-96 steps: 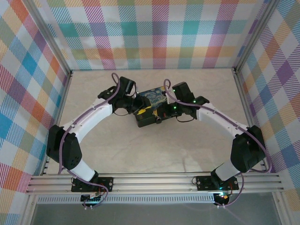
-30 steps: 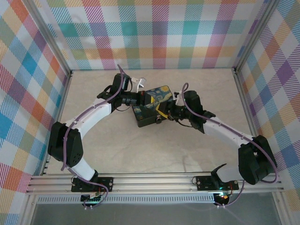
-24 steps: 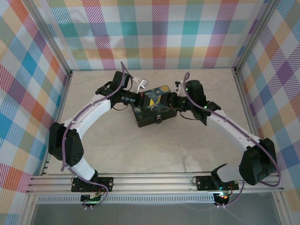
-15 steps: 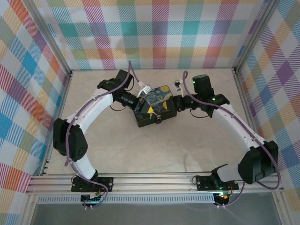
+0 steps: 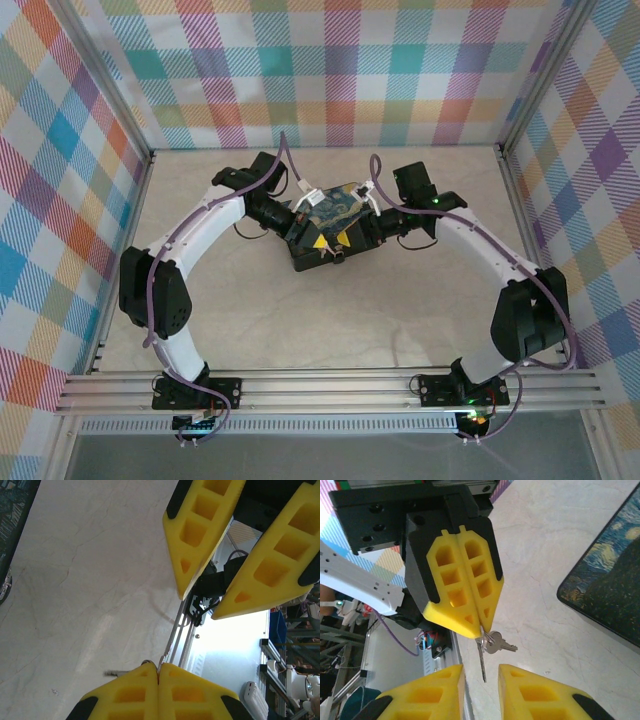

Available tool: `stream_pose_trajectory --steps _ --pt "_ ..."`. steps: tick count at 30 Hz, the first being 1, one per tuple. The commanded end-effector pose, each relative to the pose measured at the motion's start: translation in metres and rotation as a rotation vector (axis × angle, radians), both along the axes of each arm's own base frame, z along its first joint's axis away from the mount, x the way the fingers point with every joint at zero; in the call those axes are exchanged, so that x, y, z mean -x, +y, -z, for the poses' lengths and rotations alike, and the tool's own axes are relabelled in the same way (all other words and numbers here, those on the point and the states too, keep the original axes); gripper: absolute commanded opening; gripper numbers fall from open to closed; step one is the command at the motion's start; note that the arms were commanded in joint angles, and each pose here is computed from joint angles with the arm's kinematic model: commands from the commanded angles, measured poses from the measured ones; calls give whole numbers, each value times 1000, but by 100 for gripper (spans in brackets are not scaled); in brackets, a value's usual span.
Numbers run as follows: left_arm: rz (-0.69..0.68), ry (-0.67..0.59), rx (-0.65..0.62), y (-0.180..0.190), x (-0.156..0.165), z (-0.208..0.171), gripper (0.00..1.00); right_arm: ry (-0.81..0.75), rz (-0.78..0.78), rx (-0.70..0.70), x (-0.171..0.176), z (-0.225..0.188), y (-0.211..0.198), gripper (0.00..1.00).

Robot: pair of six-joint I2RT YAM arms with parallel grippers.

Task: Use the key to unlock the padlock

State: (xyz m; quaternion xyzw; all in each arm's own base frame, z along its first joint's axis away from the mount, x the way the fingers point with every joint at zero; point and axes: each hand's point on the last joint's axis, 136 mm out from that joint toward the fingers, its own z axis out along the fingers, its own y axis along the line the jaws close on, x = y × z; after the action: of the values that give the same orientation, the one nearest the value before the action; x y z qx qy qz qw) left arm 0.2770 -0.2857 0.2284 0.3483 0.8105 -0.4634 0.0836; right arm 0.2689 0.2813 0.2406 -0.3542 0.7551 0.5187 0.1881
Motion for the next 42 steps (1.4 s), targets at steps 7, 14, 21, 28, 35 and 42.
stream_pose_trajectory --steps 7,14,21,28,35,42 --pt "14 -20 44 -3 5 -17 0 -15 -79 -58 7 -9 14 24" --pt "-236 -46 -9 6 -39 -10 0 95 294 -54 -42 -2 -16 27" --pt "-572 -28 49 7 -92 -22 0 328 639 -237 -68 -1 -27 19" --pt "-859 29 131 7 -127 -16 0 439 875 -372 -75 -12 -6 19" --pt "-931 86 200 7 -128 -15 0 547 1007 -494 -98 -4 0 19" --pt "-945 95 217 9 -123 -19 0 622 1001 -517 -113 9 17 21"
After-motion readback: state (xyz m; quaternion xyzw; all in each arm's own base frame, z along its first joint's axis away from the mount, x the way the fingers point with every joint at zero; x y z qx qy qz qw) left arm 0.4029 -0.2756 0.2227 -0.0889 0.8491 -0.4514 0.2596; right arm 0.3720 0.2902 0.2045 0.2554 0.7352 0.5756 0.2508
